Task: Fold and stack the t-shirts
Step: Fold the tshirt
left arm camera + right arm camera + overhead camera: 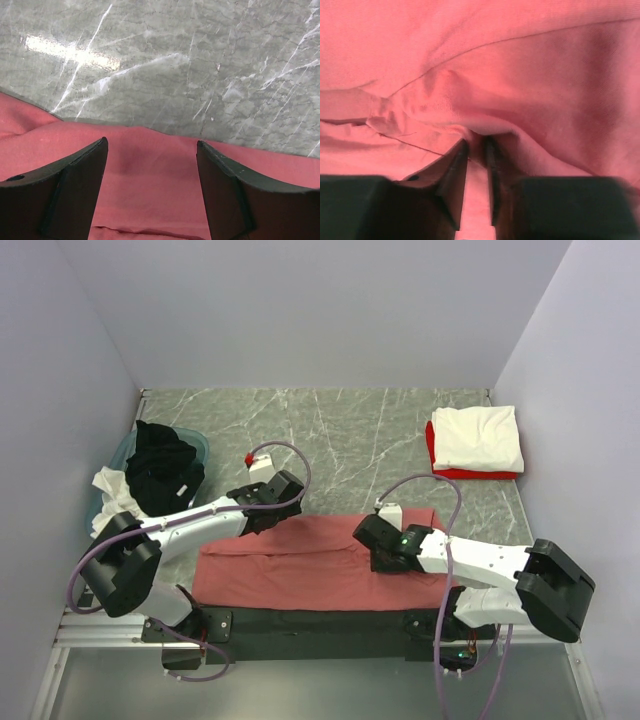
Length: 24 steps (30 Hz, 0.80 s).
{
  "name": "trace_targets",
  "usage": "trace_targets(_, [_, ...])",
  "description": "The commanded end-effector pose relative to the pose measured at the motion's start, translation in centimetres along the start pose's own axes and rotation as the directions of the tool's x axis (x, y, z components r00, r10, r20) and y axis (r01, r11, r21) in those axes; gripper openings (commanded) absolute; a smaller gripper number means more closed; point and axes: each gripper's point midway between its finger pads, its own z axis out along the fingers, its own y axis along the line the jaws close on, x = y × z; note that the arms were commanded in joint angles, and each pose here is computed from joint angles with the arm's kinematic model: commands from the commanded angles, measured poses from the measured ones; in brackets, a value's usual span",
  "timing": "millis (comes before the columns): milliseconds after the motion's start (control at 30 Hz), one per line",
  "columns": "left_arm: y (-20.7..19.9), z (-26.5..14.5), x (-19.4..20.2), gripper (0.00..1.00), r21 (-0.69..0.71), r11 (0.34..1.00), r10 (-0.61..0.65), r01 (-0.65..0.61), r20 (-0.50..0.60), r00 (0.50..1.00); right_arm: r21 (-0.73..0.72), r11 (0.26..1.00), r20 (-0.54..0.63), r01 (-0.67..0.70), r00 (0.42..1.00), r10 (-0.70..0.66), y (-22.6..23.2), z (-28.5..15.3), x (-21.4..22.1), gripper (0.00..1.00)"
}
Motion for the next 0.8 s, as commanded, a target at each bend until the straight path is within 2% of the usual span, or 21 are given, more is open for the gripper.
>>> trace_targets(0, [-0.2,0.0,0.0,0.77,0.011,1.0,0.002,-0.002,0.005,1.0,0.004,1.0,0.016,-0.016,1.0,0.016,-0.2,-0.3,-0.5,0.17])
trace_targets(100, [0.0,-0.2,-0.2,0.77,0.012,1.0,-0.003,0.002,0.013,1.0,-0.042,0.999,0.023,-0.002,1.0,0.003,0.7,-2.0,-1.4,0.05])
trace_targets(200, [0.1,-0.3,-0.1,0.78,0.016,1.0,-0.007,0.006,0.014,1.0,-0.125,0.992,0.008,0.023,1.0,-0.022,2.2,-3.8,-1.8,0.02])
trace_targets(533, [0.3,-0.1,0.4,0.78,0.016,1.0,0.007,-0.007,-0.001,1.0,-0.294,0.952,-0.129,0.086,0.983,-0.129,5.4,-5.6,1.8,0.02])
trace_targets(700, [0.3,0.1,0.7,0.79,0.013,1.0,0.015,-0.015,-0.009,1.0,-0.3,0.948,-0.156,0.105,0.975,-0.157,5.8,-5.7,2.9,0.04])
trace_targets(733, [0.4,0.1,0.7,0.78,0.011,1.0,0.02,-0.02,-0.01,1.0,-0.309,0.945,-0.15,0.108,0.976,-0.161,6.0,-6.0,2.8,0.05])
trace_targets(767, [0.3,0.2,0.7,0.78,0.011,1.0,0.02,-0.02,-0.01,1.0,-0.315,0.943,-0.149,0.108,0.975,-0.162,6.1,-6.1,2.7,0.14])
